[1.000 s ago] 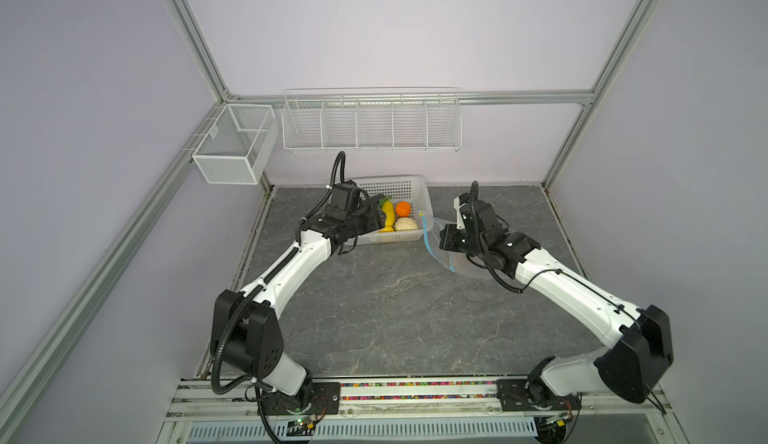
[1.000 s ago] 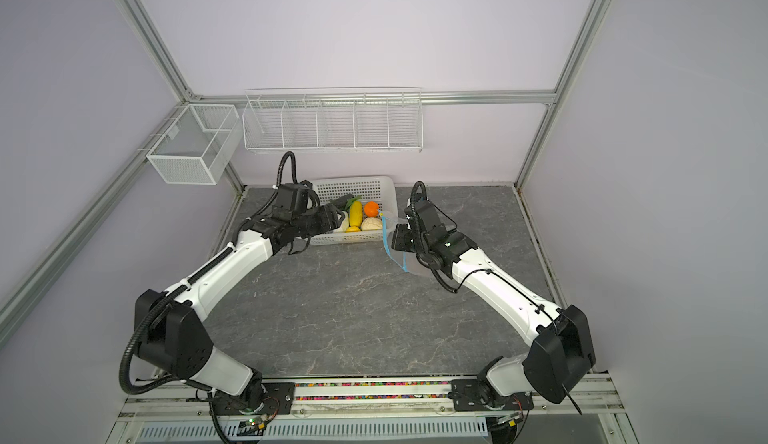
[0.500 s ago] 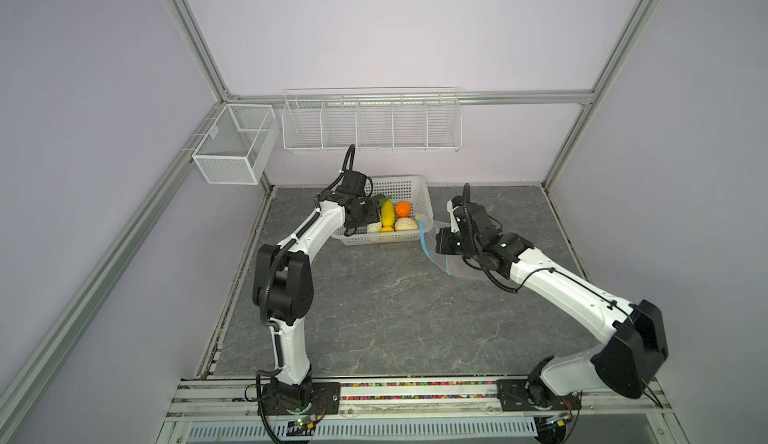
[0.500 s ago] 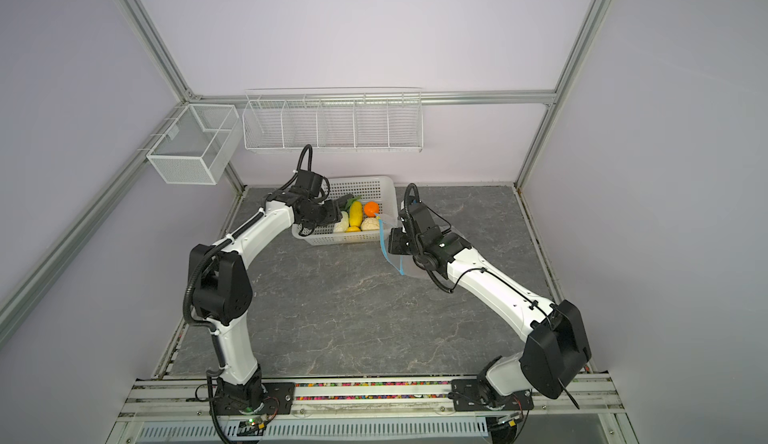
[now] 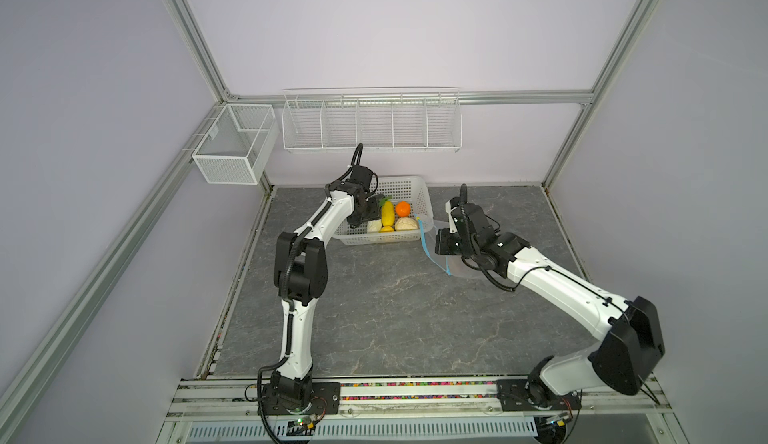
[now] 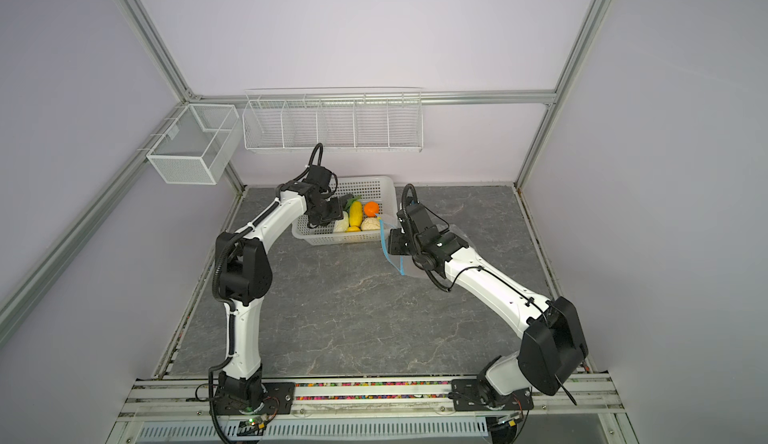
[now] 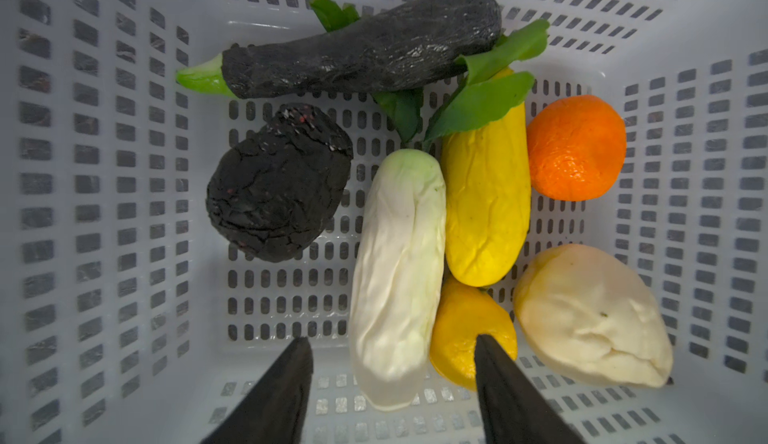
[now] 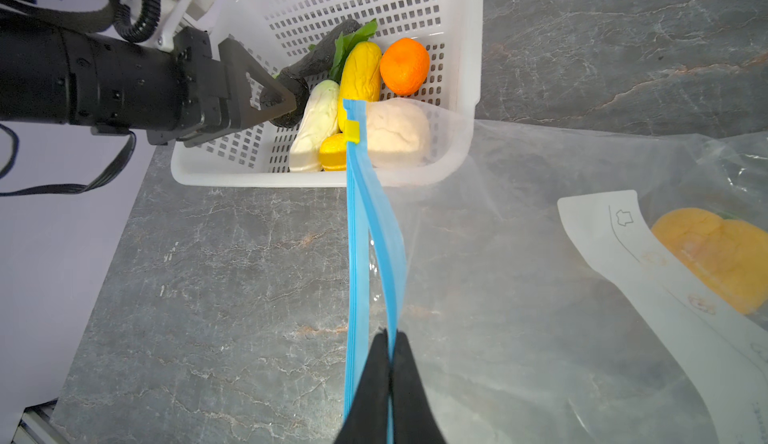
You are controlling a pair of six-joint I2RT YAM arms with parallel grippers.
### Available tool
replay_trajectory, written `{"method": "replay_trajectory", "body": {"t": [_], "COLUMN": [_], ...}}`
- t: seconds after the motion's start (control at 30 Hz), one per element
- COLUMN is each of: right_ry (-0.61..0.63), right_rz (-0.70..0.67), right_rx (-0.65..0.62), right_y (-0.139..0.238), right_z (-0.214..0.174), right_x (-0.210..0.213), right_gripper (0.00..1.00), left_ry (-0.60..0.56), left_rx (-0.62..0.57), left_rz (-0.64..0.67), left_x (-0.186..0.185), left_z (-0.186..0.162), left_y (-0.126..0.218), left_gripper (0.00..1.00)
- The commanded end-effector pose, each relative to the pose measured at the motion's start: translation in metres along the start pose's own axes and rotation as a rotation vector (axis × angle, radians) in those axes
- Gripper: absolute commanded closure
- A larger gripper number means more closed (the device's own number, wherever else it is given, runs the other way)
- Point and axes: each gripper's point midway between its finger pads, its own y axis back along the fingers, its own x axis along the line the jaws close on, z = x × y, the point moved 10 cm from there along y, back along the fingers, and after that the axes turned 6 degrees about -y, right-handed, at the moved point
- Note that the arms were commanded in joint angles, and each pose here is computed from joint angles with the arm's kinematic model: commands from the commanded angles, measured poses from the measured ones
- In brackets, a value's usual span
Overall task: Place the food in the zip-top bag and seal the zipper
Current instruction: 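Raise the left gripper out of the bag and move it over the basket, then lower the left gripper onto the white radish in the basket and close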
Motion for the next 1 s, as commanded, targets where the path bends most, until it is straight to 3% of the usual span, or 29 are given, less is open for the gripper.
{"method": "replay_trajectory", "body": {"t": [0.0,0.97], "right_ry": [0.018,0.010], "right_rz": [-0.010,-0.015], "right_rx": [-0.005,0.013], "right_y": [-0.005,-0.014], "right_z": [-0.001,-0.001], "right_x": [0.000,0.000], "right_gripper": [0.94,0.94], "left_ry": [-0.026,-0.086], "left_rx": [0.037,0.070], "left_rz": [0.035,0.056], "left_x": [0.002,-0.017], "left_z": [0.000,-0.001], "left_y": [-0.004,-0.044], "left_gripper": [0.38,0.41]}}
